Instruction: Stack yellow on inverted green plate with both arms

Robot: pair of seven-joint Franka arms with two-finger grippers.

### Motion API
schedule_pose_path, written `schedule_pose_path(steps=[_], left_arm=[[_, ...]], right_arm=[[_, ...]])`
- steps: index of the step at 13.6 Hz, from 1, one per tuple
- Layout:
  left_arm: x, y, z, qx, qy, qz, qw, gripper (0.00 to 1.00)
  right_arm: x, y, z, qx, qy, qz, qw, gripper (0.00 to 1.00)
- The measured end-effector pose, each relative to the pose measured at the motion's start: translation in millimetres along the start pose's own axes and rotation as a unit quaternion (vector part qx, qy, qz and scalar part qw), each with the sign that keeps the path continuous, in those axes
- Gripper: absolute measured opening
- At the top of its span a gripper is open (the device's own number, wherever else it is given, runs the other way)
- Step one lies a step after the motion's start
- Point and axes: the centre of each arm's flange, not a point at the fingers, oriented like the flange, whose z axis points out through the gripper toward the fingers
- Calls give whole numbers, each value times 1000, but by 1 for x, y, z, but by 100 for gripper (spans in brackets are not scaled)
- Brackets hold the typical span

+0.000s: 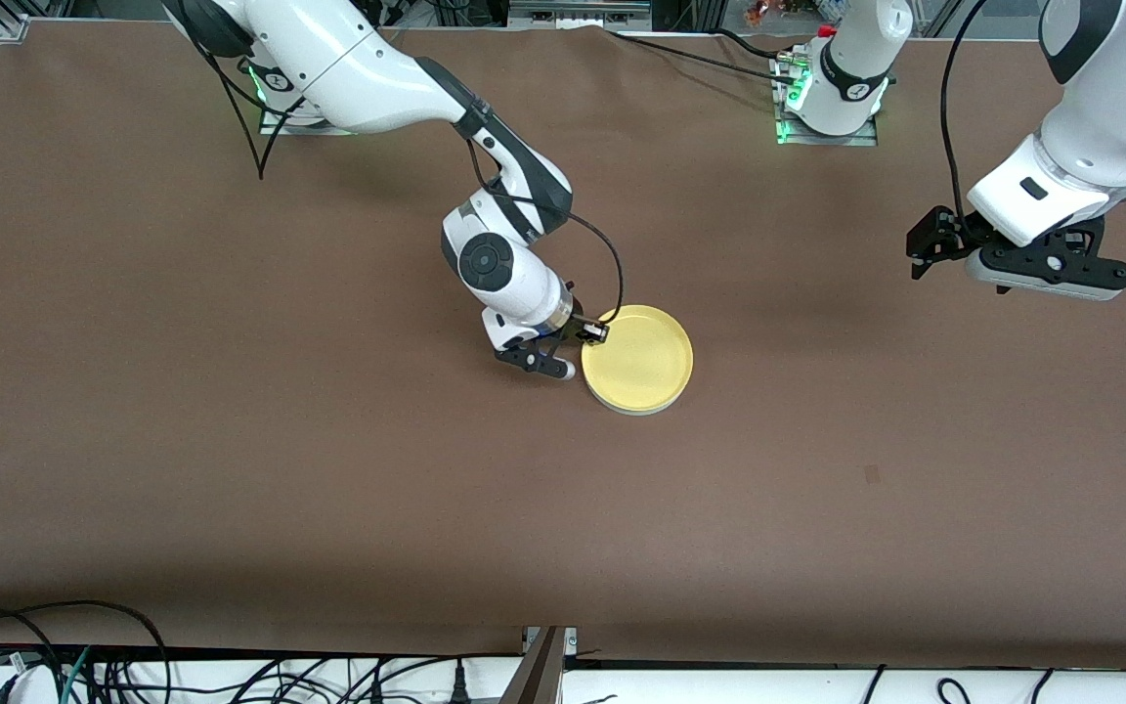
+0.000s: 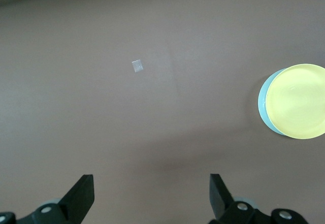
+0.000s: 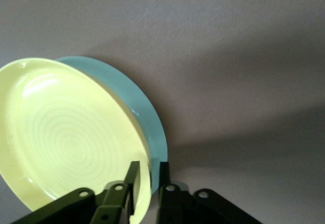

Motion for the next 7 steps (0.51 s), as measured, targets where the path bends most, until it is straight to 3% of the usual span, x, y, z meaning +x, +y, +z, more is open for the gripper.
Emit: schedule_pose_path(steps=[3,7], left_arm=[[0,0,0,0,0,0,1000,100],[0,0,0,0,0,0,1000,100]], right_arm=[[36,4,-31,0,23,12,1000,59],[129,45,-144,-51,-17,-25,998,99]])
